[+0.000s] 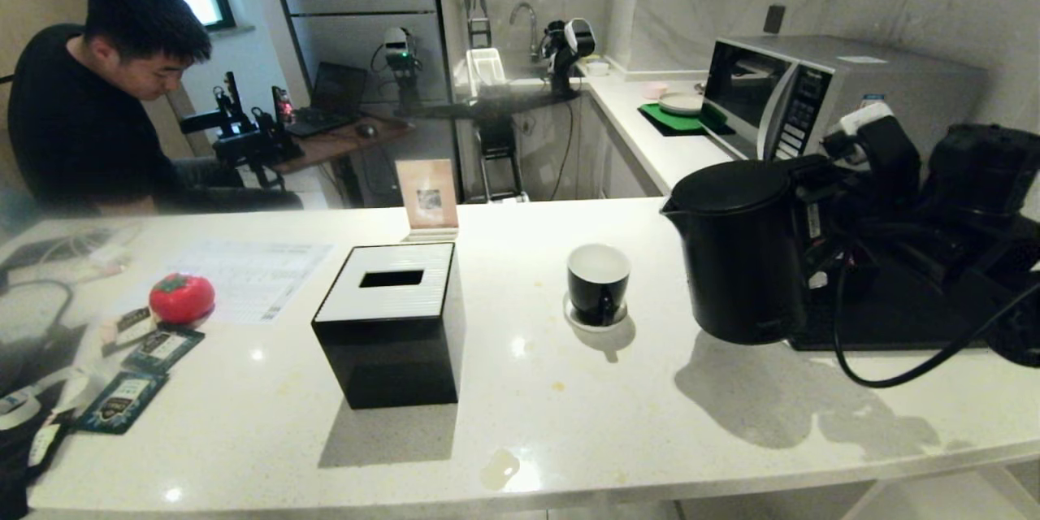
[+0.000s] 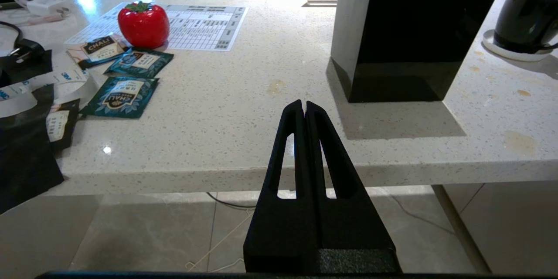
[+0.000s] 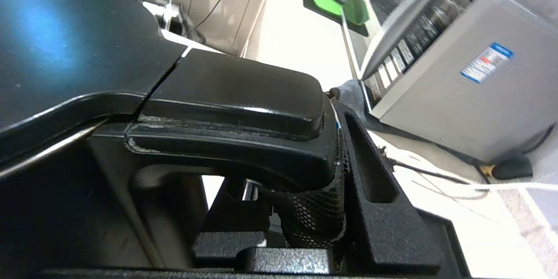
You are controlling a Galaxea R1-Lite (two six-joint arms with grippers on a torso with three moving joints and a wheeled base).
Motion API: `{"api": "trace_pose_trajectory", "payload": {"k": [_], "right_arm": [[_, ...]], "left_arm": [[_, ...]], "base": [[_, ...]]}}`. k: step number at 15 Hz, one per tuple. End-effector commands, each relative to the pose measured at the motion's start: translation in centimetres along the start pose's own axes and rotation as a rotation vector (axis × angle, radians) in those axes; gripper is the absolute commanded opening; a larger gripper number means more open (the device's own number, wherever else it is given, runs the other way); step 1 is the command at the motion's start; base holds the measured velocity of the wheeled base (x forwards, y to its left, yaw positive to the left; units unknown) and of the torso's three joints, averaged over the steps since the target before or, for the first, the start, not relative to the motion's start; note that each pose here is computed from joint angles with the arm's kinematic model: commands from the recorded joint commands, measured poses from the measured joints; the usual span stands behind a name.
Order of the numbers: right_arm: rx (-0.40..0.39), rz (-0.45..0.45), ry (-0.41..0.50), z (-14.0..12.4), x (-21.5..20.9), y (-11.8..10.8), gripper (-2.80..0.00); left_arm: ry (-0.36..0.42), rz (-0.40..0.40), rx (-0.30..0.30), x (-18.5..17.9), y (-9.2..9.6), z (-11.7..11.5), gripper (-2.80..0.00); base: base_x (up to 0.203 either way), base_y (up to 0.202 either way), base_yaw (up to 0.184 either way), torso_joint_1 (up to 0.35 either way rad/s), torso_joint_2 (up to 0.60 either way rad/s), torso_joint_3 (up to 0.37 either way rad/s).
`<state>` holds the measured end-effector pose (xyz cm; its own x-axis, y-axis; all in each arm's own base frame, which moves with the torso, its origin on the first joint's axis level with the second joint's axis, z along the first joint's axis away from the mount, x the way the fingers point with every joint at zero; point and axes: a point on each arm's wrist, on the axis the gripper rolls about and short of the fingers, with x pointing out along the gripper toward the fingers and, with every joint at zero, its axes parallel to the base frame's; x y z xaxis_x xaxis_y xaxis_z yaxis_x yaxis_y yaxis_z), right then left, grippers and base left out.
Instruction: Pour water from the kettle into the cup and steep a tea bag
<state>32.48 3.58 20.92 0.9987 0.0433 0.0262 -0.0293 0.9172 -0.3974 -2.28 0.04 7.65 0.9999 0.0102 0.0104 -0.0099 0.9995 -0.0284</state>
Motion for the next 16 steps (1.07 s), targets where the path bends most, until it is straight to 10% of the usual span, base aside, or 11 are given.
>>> {"api": "trace_pose_trajectory", "payload": {"k": [1,16], "right_arm": [[-0.024,0.021,-0.003,0.7,0.2,0.6,-2.8],[-0.187,0.038,0.091,1.4,4.7,2.6,-2.8]], "left_arm": [[0.001,0.001,-0.001,0.0,0.0,0.0,-2.8],[0.001,0.001,-0.001,0.0,0.0,0.0,-2.8]], "base": [[0.0,0.0,0.0,0.0,0.0,0.0],[0.0,0.0,0.0,0.0,0.0,0.0]]}}
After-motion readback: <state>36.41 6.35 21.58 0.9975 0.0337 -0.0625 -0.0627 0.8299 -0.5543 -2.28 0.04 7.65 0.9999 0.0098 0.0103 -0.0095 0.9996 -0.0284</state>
